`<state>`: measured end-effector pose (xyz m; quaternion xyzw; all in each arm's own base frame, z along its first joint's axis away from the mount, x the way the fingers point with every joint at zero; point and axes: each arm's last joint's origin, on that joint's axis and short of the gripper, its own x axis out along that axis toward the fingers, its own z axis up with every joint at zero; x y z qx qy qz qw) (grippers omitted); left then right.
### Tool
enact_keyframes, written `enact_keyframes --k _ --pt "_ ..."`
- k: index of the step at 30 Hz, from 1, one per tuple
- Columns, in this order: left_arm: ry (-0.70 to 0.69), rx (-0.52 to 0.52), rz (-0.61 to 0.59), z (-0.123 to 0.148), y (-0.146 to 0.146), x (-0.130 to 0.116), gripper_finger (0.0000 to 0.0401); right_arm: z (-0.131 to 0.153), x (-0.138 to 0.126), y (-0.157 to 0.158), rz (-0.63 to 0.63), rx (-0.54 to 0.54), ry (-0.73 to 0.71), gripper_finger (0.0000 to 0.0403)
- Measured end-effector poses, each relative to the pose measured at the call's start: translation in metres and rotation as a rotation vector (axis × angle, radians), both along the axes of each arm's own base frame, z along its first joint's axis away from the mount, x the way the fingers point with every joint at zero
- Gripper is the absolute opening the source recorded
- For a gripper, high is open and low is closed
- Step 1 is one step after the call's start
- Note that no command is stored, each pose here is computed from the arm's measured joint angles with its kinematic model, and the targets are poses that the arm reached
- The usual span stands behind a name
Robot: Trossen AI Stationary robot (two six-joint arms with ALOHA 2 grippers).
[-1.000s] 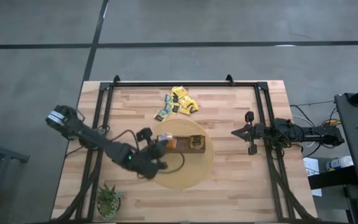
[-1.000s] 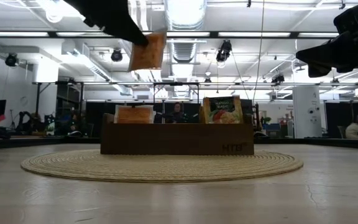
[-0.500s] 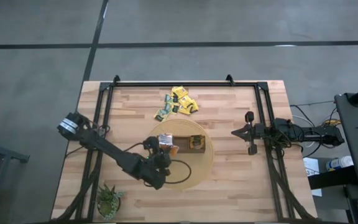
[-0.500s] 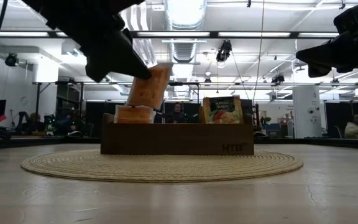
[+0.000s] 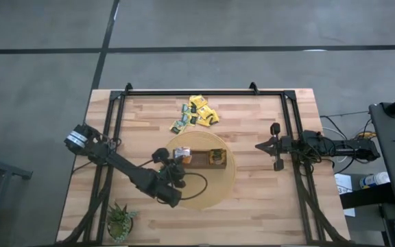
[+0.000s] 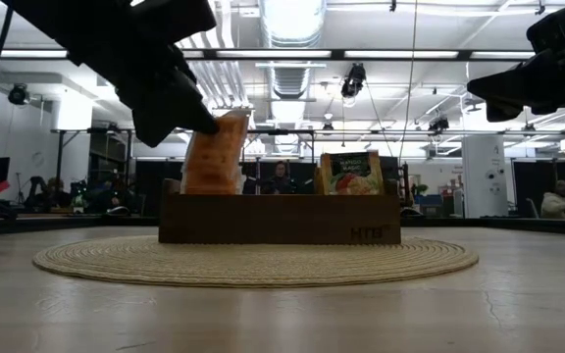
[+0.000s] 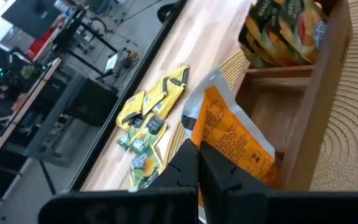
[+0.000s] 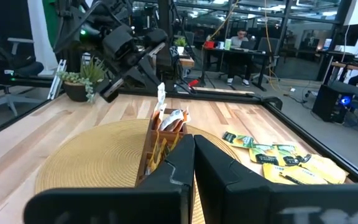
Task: Pick & Place Tea
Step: Put the white and orange tea bag into the wooden organizer
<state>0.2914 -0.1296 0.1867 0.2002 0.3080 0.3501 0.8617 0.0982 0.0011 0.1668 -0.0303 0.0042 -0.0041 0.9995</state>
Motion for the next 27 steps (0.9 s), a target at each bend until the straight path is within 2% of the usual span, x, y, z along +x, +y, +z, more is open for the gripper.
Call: enact_keyframes --k 8,17,27 --pt "-0.062 0.05 0.053 -0.004 0.002 0.002 0.0 0.0 0.0 0.0 0.0 0.0 0.001 0.0008" --pt "0.007 0.037 0.045 -0.026 0.0 0.008 0.0 0.0 0.0 0.0 0.0 0.0 0.001 0.0008" --pt "0.035 0.043 0.038 -0.033 -0.002 0.011 0.0 0.0 0.0 0.0 0.0 0.0 0.001 0.0008"
